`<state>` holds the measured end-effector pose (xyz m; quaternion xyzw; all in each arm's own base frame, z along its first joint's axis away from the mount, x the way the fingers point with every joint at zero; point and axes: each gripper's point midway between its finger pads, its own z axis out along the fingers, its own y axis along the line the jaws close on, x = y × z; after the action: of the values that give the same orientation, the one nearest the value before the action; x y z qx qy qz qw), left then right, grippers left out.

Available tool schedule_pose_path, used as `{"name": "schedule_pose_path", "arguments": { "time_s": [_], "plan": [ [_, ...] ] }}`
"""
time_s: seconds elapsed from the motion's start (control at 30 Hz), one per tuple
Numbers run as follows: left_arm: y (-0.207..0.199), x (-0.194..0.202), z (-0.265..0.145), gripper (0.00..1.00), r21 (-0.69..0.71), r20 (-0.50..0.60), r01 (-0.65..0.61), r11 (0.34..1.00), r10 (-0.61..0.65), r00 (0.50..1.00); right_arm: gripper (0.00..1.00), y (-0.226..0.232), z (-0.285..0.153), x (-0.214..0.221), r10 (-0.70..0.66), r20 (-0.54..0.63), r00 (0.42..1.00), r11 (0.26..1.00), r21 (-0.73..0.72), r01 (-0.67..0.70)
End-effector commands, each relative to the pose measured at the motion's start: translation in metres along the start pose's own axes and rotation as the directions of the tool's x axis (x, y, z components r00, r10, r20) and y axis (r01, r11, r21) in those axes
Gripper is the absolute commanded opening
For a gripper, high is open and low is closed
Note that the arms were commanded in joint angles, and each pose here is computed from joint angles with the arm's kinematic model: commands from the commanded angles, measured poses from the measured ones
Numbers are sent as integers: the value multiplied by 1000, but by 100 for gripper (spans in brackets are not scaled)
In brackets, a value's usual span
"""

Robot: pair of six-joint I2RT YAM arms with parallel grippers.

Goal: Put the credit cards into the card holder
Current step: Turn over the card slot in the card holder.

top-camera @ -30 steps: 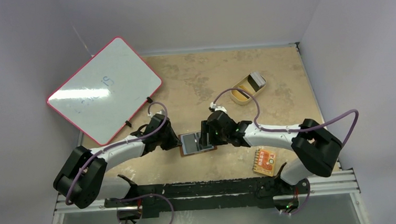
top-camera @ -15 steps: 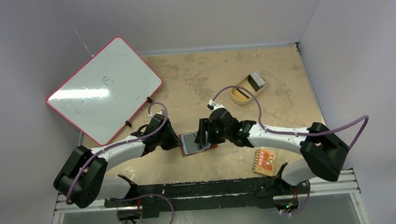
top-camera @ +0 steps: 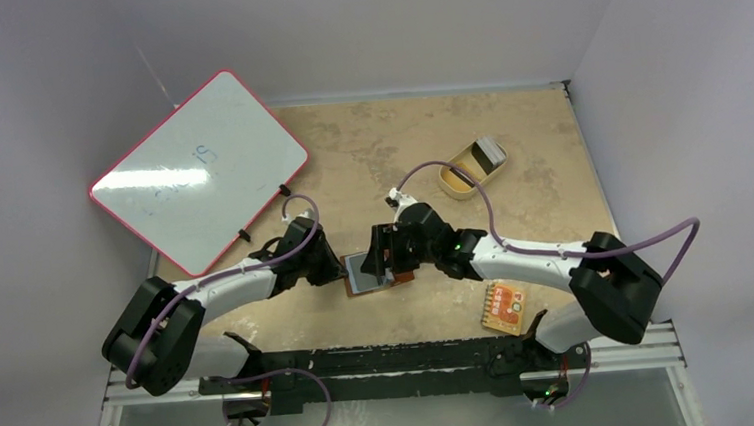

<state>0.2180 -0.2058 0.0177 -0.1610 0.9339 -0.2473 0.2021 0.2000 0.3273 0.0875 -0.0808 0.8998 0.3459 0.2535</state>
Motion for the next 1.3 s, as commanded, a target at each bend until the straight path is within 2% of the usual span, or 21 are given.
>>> {"name": "schedule_pose_path", "arguments": {
  "time_s": [0.0,0.1,0.27,0.37,0.53,0.73,0.93,1.03,1.17,1.27],
  "plan": [
    [1,0,0,15,2,4,9,1000,-9,1000,67,20,4,-13,-44,32,999,996,-76,47],
    [2,0,-1,15,2,6,11,1000,-11,1000,62,19,7,-13,-44,31,999,996,-74,46],
    [3,1,-2,15,0,6,9,1000,-9,1000,35,14,5,-5,-22,9,1000,997,-69,22],
    [3,0,-2,15,-1,8,10,1000,-10,1000,23,14,4,-5,-20,15,1000,997,-72,21],
    [1,-1,-2,15,2,10,11,1000,-11,1000,12,4,6,-3,-13,11,1000,1000,-19,13],
    [1,-2,-4,15,-2,13,8,1000,-8,1000,15,-19,5,-2,-4,7,1000,994,107,3],
    [2,-6,-8,15,-25,24,0,1000,0,1000,27,-38,-10,-7,9,35,999,973,232,-17],
    [-1,-13,-14,17,-32,48,-2,999,4,999,36,-43,-23,-13,3,61,998,961,275,-19],
    [-15,-25,-26,23,-1,87,-10,1000,10,996,42,-46,-38,-27,-26,113,993,952,306,-10],
    [-38,-29,-33,28,94,89,-15,995,7,996,45,-51,-46,-39,-49,136,990,945,327,2]
  ]
}}
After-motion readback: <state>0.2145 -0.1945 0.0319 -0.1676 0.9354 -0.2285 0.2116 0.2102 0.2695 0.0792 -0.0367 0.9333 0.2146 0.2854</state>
